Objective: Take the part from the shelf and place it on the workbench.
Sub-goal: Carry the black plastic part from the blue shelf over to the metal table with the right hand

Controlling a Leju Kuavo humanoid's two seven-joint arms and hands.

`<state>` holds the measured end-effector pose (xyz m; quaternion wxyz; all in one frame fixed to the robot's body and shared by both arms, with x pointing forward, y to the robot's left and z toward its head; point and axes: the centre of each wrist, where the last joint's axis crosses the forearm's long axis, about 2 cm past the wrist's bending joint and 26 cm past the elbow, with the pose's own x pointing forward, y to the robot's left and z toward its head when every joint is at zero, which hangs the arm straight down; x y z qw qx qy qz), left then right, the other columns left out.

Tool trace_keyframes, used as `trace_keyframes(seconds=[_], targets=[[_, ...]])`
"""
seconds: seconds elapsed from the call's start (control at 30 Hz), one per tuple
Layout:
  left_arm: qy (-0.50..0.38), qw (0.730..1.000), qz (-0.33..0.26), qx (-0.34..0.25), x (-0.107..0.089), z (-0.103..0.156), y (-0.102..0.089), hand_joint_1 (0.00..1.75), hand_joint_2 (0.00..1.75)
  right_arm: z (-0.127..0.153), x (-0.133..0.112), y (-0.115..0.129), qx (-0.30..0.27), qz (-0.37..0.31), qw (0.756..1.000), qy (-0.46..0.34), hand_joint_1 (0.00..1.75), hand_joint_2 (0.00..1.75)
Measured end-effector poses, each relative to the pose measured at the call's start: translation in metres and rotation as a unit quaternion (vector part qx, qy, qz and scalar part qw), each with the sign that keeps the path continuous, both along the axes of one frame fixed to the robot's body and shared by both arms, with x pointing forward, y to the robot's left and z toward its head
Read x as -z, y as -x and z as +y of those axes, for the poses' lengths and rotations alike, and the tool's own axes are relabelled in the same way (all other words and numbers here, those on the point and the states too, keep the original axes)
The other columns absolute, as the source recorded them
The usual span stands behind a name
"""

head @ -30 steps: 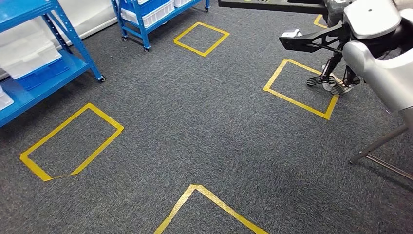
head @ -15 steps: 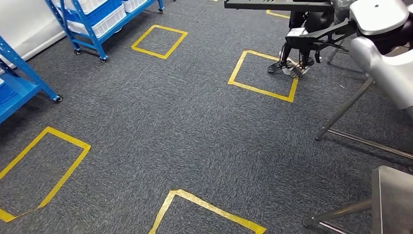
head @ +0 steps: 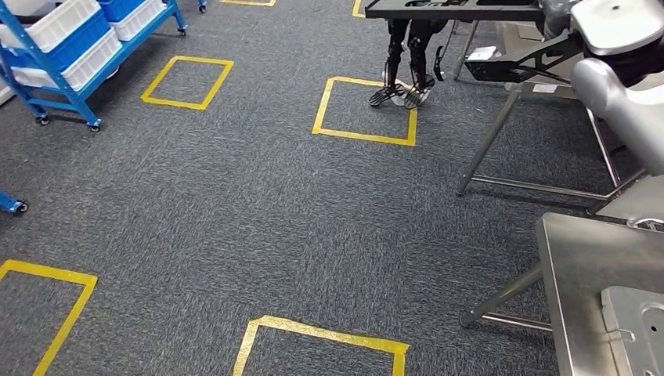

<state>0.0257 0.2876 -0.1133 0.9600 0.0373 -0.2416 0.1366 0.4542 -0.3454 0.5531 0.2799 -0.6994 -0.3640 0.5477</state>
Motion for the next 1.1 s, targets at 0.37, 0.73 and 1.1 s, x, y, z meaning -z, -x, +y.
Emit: trace_keyframes(seconds=[0.37,0.73,1.1], targets=[[0.004,1.0,-0.002,0.005,0.0,-0.002,0.0,0.0,1.75,0.002,-0.001,0.002,-0.001,0.0,1.0,0.01,1.75,1.75],[0.002,1.0,-0.003,0.009,0.0,0.0,-0.002,0.0,1.75,-0.006,-0.001,0.004,0.006,-0.001,1.0,0.012,1.75,1.75],[0.002,1.0,-0.002,0.011,0.0,0.001,-0.003,0.0,1.75,-0.006,0.009,0.006,-0.002,0.016,1.0,0.02,1.75,1.75]])
